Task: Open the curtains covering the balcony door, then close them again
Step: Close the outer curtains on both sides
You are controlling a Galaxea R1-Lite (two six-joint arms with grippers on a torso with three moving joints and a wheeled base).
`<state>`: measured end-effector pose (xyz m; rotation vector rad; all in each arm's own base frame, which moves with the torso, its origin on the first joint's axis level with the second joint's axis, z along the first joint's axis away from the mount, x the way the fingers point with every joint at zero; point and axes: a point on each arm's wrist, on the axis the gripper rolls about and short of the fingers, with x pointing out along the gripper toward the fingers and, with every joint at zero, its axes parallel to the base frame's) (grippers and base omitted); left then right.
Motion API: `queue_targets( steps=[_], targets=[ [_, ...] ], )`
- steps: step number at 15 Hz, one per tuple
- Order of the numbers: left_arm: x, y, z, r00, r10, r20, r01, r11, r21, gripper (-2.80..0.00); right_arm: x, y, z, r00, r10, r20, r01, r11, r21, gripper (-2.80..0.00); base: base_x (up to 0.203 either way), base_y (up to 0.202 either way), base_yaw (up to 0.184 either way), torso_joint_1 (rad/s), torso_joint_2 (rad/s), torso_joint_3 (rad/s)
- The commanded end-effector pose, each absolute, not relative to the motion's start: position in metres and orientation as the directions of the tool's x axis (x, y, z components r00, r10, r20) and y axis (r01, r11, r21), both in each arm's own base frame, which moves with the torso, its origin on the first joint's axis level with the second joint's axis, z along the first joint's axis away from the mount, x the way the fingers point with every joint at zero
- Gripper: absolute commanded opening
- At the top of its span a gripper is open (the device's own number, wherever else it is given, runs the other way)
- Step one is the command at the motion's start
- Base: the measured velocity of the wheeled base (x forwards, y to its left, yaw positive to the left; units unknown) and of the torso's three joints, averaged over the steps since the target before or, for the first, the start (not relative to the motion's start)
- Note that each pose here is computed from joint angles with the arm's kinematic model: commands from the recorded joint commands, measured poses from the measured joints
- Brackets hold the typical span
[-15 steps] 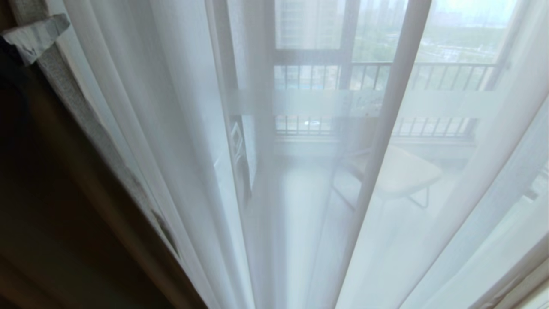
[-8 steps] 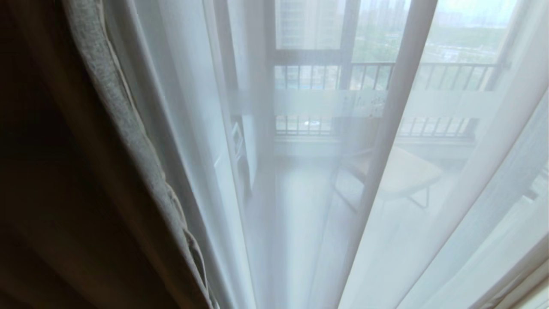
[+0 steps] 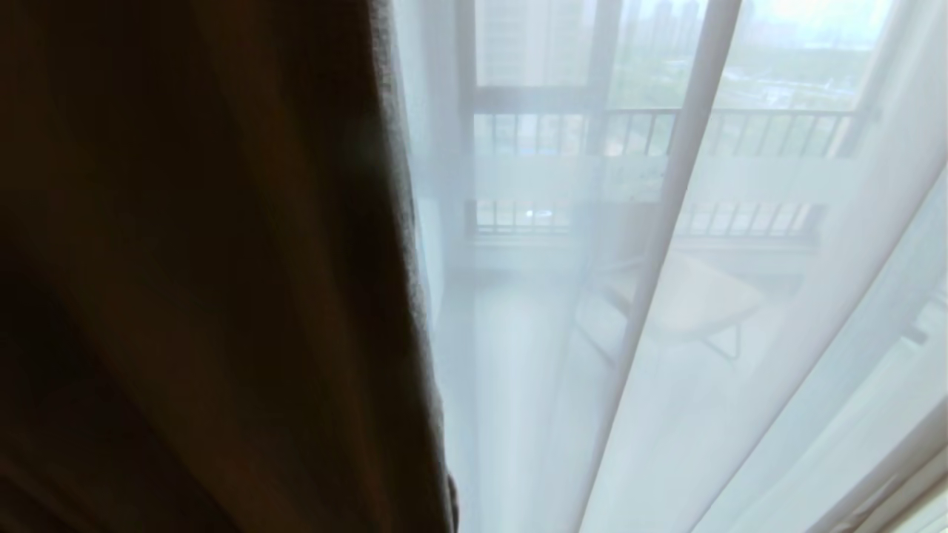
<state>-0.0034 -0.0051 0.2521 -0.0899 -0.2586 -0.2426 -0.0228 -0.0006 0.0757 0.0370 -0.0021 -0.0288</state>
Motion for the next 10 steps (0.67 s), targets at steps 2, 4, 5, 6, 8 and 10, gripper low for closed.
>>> queue_targets(
  steps=[2,4,5,6,8,10],
  targets=[
    [-0.010,-0.005,0.251,0.930,-0.228,0.287,0.253,0.966,-0.051,-2.80,-0.023,-0.001,0.076,1.000,-0.029,0.003,0.029,0.999,0.037,-2.80,0.000,0.000,0.000,0.000,0.00,0.000],
    [-0.011,-0.005,0.246,0.934,-0.218,0.283,0.243,0.968,-0.055,-2.80,-0.023,-0.001,0.076,1.000,-0.029,0.003,0.029,0.999,0.037,-2.80,0.000,0.000,0.000,0.000,0.00,0.000],
    [-0.011,-0.005,0.241,0.940,-0.201,0.274,0.226,0.972,-0.063,-2.80,-0.023,-0.001,0.076,1.000,-0.030,0.003,0.030,0.999,0.037,-2.80,0.000,0.000,0.000,0.000,0.00,0.000],
    [-0.010,-0.004,0.234,0.949,-0.175,0.261,0.200,0.977,-0.074,-2.80,-0.023,-0.001,0.076,1.000,-0.029,0.003,0.029,0.999,0.037,-2.80,0.000,0.000,0.000,0.000,0.00,0.000],
    [-0.006,-0.002,0.223,0.962,-0.146,0.228,0.170,0.981,-0.089,-2.80,-0.023,-0.001,0.076,1.000,-0.029,0.004,0.029,0.999,0.037,-2.80,0.000,0.000,0.000,0.000,0.00,0.000],
    [-0.002,-0.002,0.204,0.975,-0.141,0.171,0.156,0.985,-0.080,-2.80,-0.023,-0.001,0.076,1.000,-0.029,0.003,0.029,0.999,0.037,-2.80,0.000,0.000,0.000,0.000,0.00,0.000]
  ],
)
